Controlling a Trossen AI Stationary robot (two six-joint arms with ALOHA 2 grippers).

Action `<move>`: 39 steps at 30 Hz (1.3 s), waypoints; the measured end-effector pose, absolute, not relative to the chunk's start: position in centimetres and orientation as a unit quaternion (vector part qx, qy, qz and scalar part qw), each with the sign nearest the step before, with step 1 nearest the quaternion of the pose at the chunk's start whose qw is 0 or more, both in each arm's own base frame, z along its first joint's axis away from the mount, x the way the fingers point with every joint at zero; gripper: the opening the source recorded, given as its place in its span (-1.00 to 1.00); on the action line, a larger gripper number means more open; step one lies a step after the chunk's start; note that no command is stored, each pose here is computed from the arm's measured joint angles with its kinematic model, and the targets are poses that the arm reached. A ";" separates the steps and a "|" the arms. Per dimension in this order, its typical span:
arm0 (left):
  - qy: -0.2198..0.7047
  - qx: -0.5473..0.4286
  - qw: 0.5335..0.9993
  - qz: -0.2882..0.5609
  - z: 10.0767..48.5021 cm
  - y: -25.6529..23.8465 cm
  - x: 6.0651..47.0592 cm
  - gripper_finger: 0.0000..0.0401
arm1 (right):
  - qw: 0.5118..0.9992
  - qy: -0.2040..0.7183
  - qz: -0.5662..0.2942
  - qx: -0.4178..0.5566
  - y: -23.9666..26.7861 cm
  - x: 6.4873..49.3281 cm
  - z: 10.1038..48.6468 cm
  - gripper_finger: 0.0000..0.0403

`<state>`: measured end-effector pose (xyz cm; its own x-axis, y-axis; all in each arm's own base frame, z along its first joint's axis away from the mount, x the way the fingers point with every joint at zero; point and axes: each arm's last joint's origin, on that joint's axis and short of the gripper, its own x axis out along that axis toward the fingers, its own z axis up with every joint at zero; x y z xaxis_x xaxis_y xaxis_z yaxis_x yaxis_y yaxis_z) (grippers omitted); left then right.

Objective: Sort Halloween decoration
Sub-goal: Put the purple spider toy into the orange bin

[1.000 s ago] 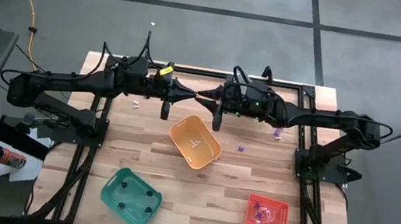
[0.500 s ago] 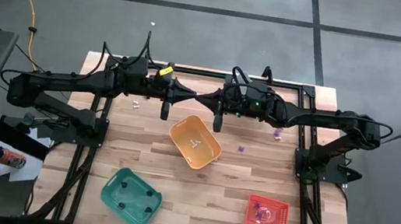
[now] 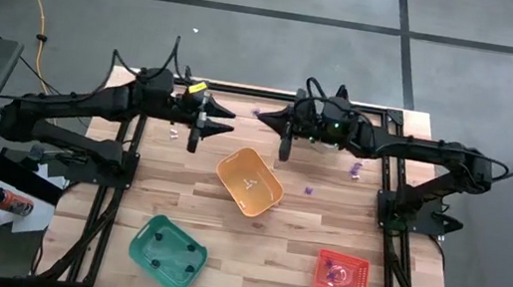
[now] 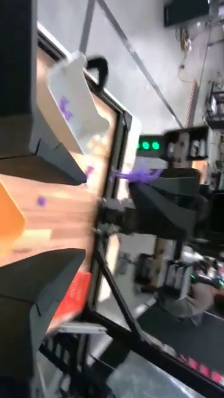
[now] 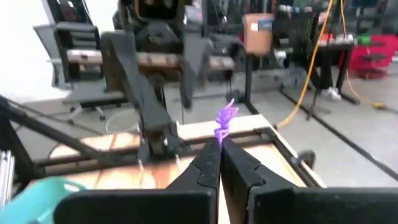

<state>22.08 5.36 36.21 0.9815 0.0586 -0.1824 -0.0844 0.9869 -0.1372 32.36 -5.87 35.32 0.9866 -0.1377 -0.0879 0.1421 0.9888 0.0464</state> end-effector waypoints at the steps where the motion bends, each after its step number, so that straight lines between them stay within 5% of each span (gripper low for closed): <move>1: 0.096 -0.064 0.992 0.043 36.3 5.4 21.5 -0.15 | 0.996 0.052 -0.070 0.027 -6.1 31.9 35.4 -1.00; 10: 0.132 -0.009 0.981 0.141 36.7 6.3 17.9 -0.14 | 0.962 0.237 0.000 0.133 -5.0 26.9 34.7 -1.00; 20: 0.159 -0.016 0.975 0.155 35.6 7.5 19.2 -0.15 | 0.743 0.538 0.153 0.367 7.2 23.4 26.6 -1.00; 27: 0.170 -0.017 0.973 0.154 35.2 7.7 19.7 -0.16 | 0.564 0.686 0.019 0.460 14.5 18.0 22.1 -1.00; 33: 0.170 -0.018 0.973 0.154 35.2 7.7 19.7 -0.16 | 0.521 0.641 -0.151 0.543 15.9 15.9 19.4 -1.00; 39: 0.170 -0.019 0.973 0.154 35.2 7.7 19.7 -0.16 | 0.499 0.614 -0.208 0.575 15.5 15.5 18.1 -1.00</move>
<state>19.66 7.66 35.23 0.8946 0.2937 -0.3369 -0.3063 0.9518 0.0163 15.49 15.54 18.11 0.1594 0.4984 -0.8522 0.9134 0.2532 0.3189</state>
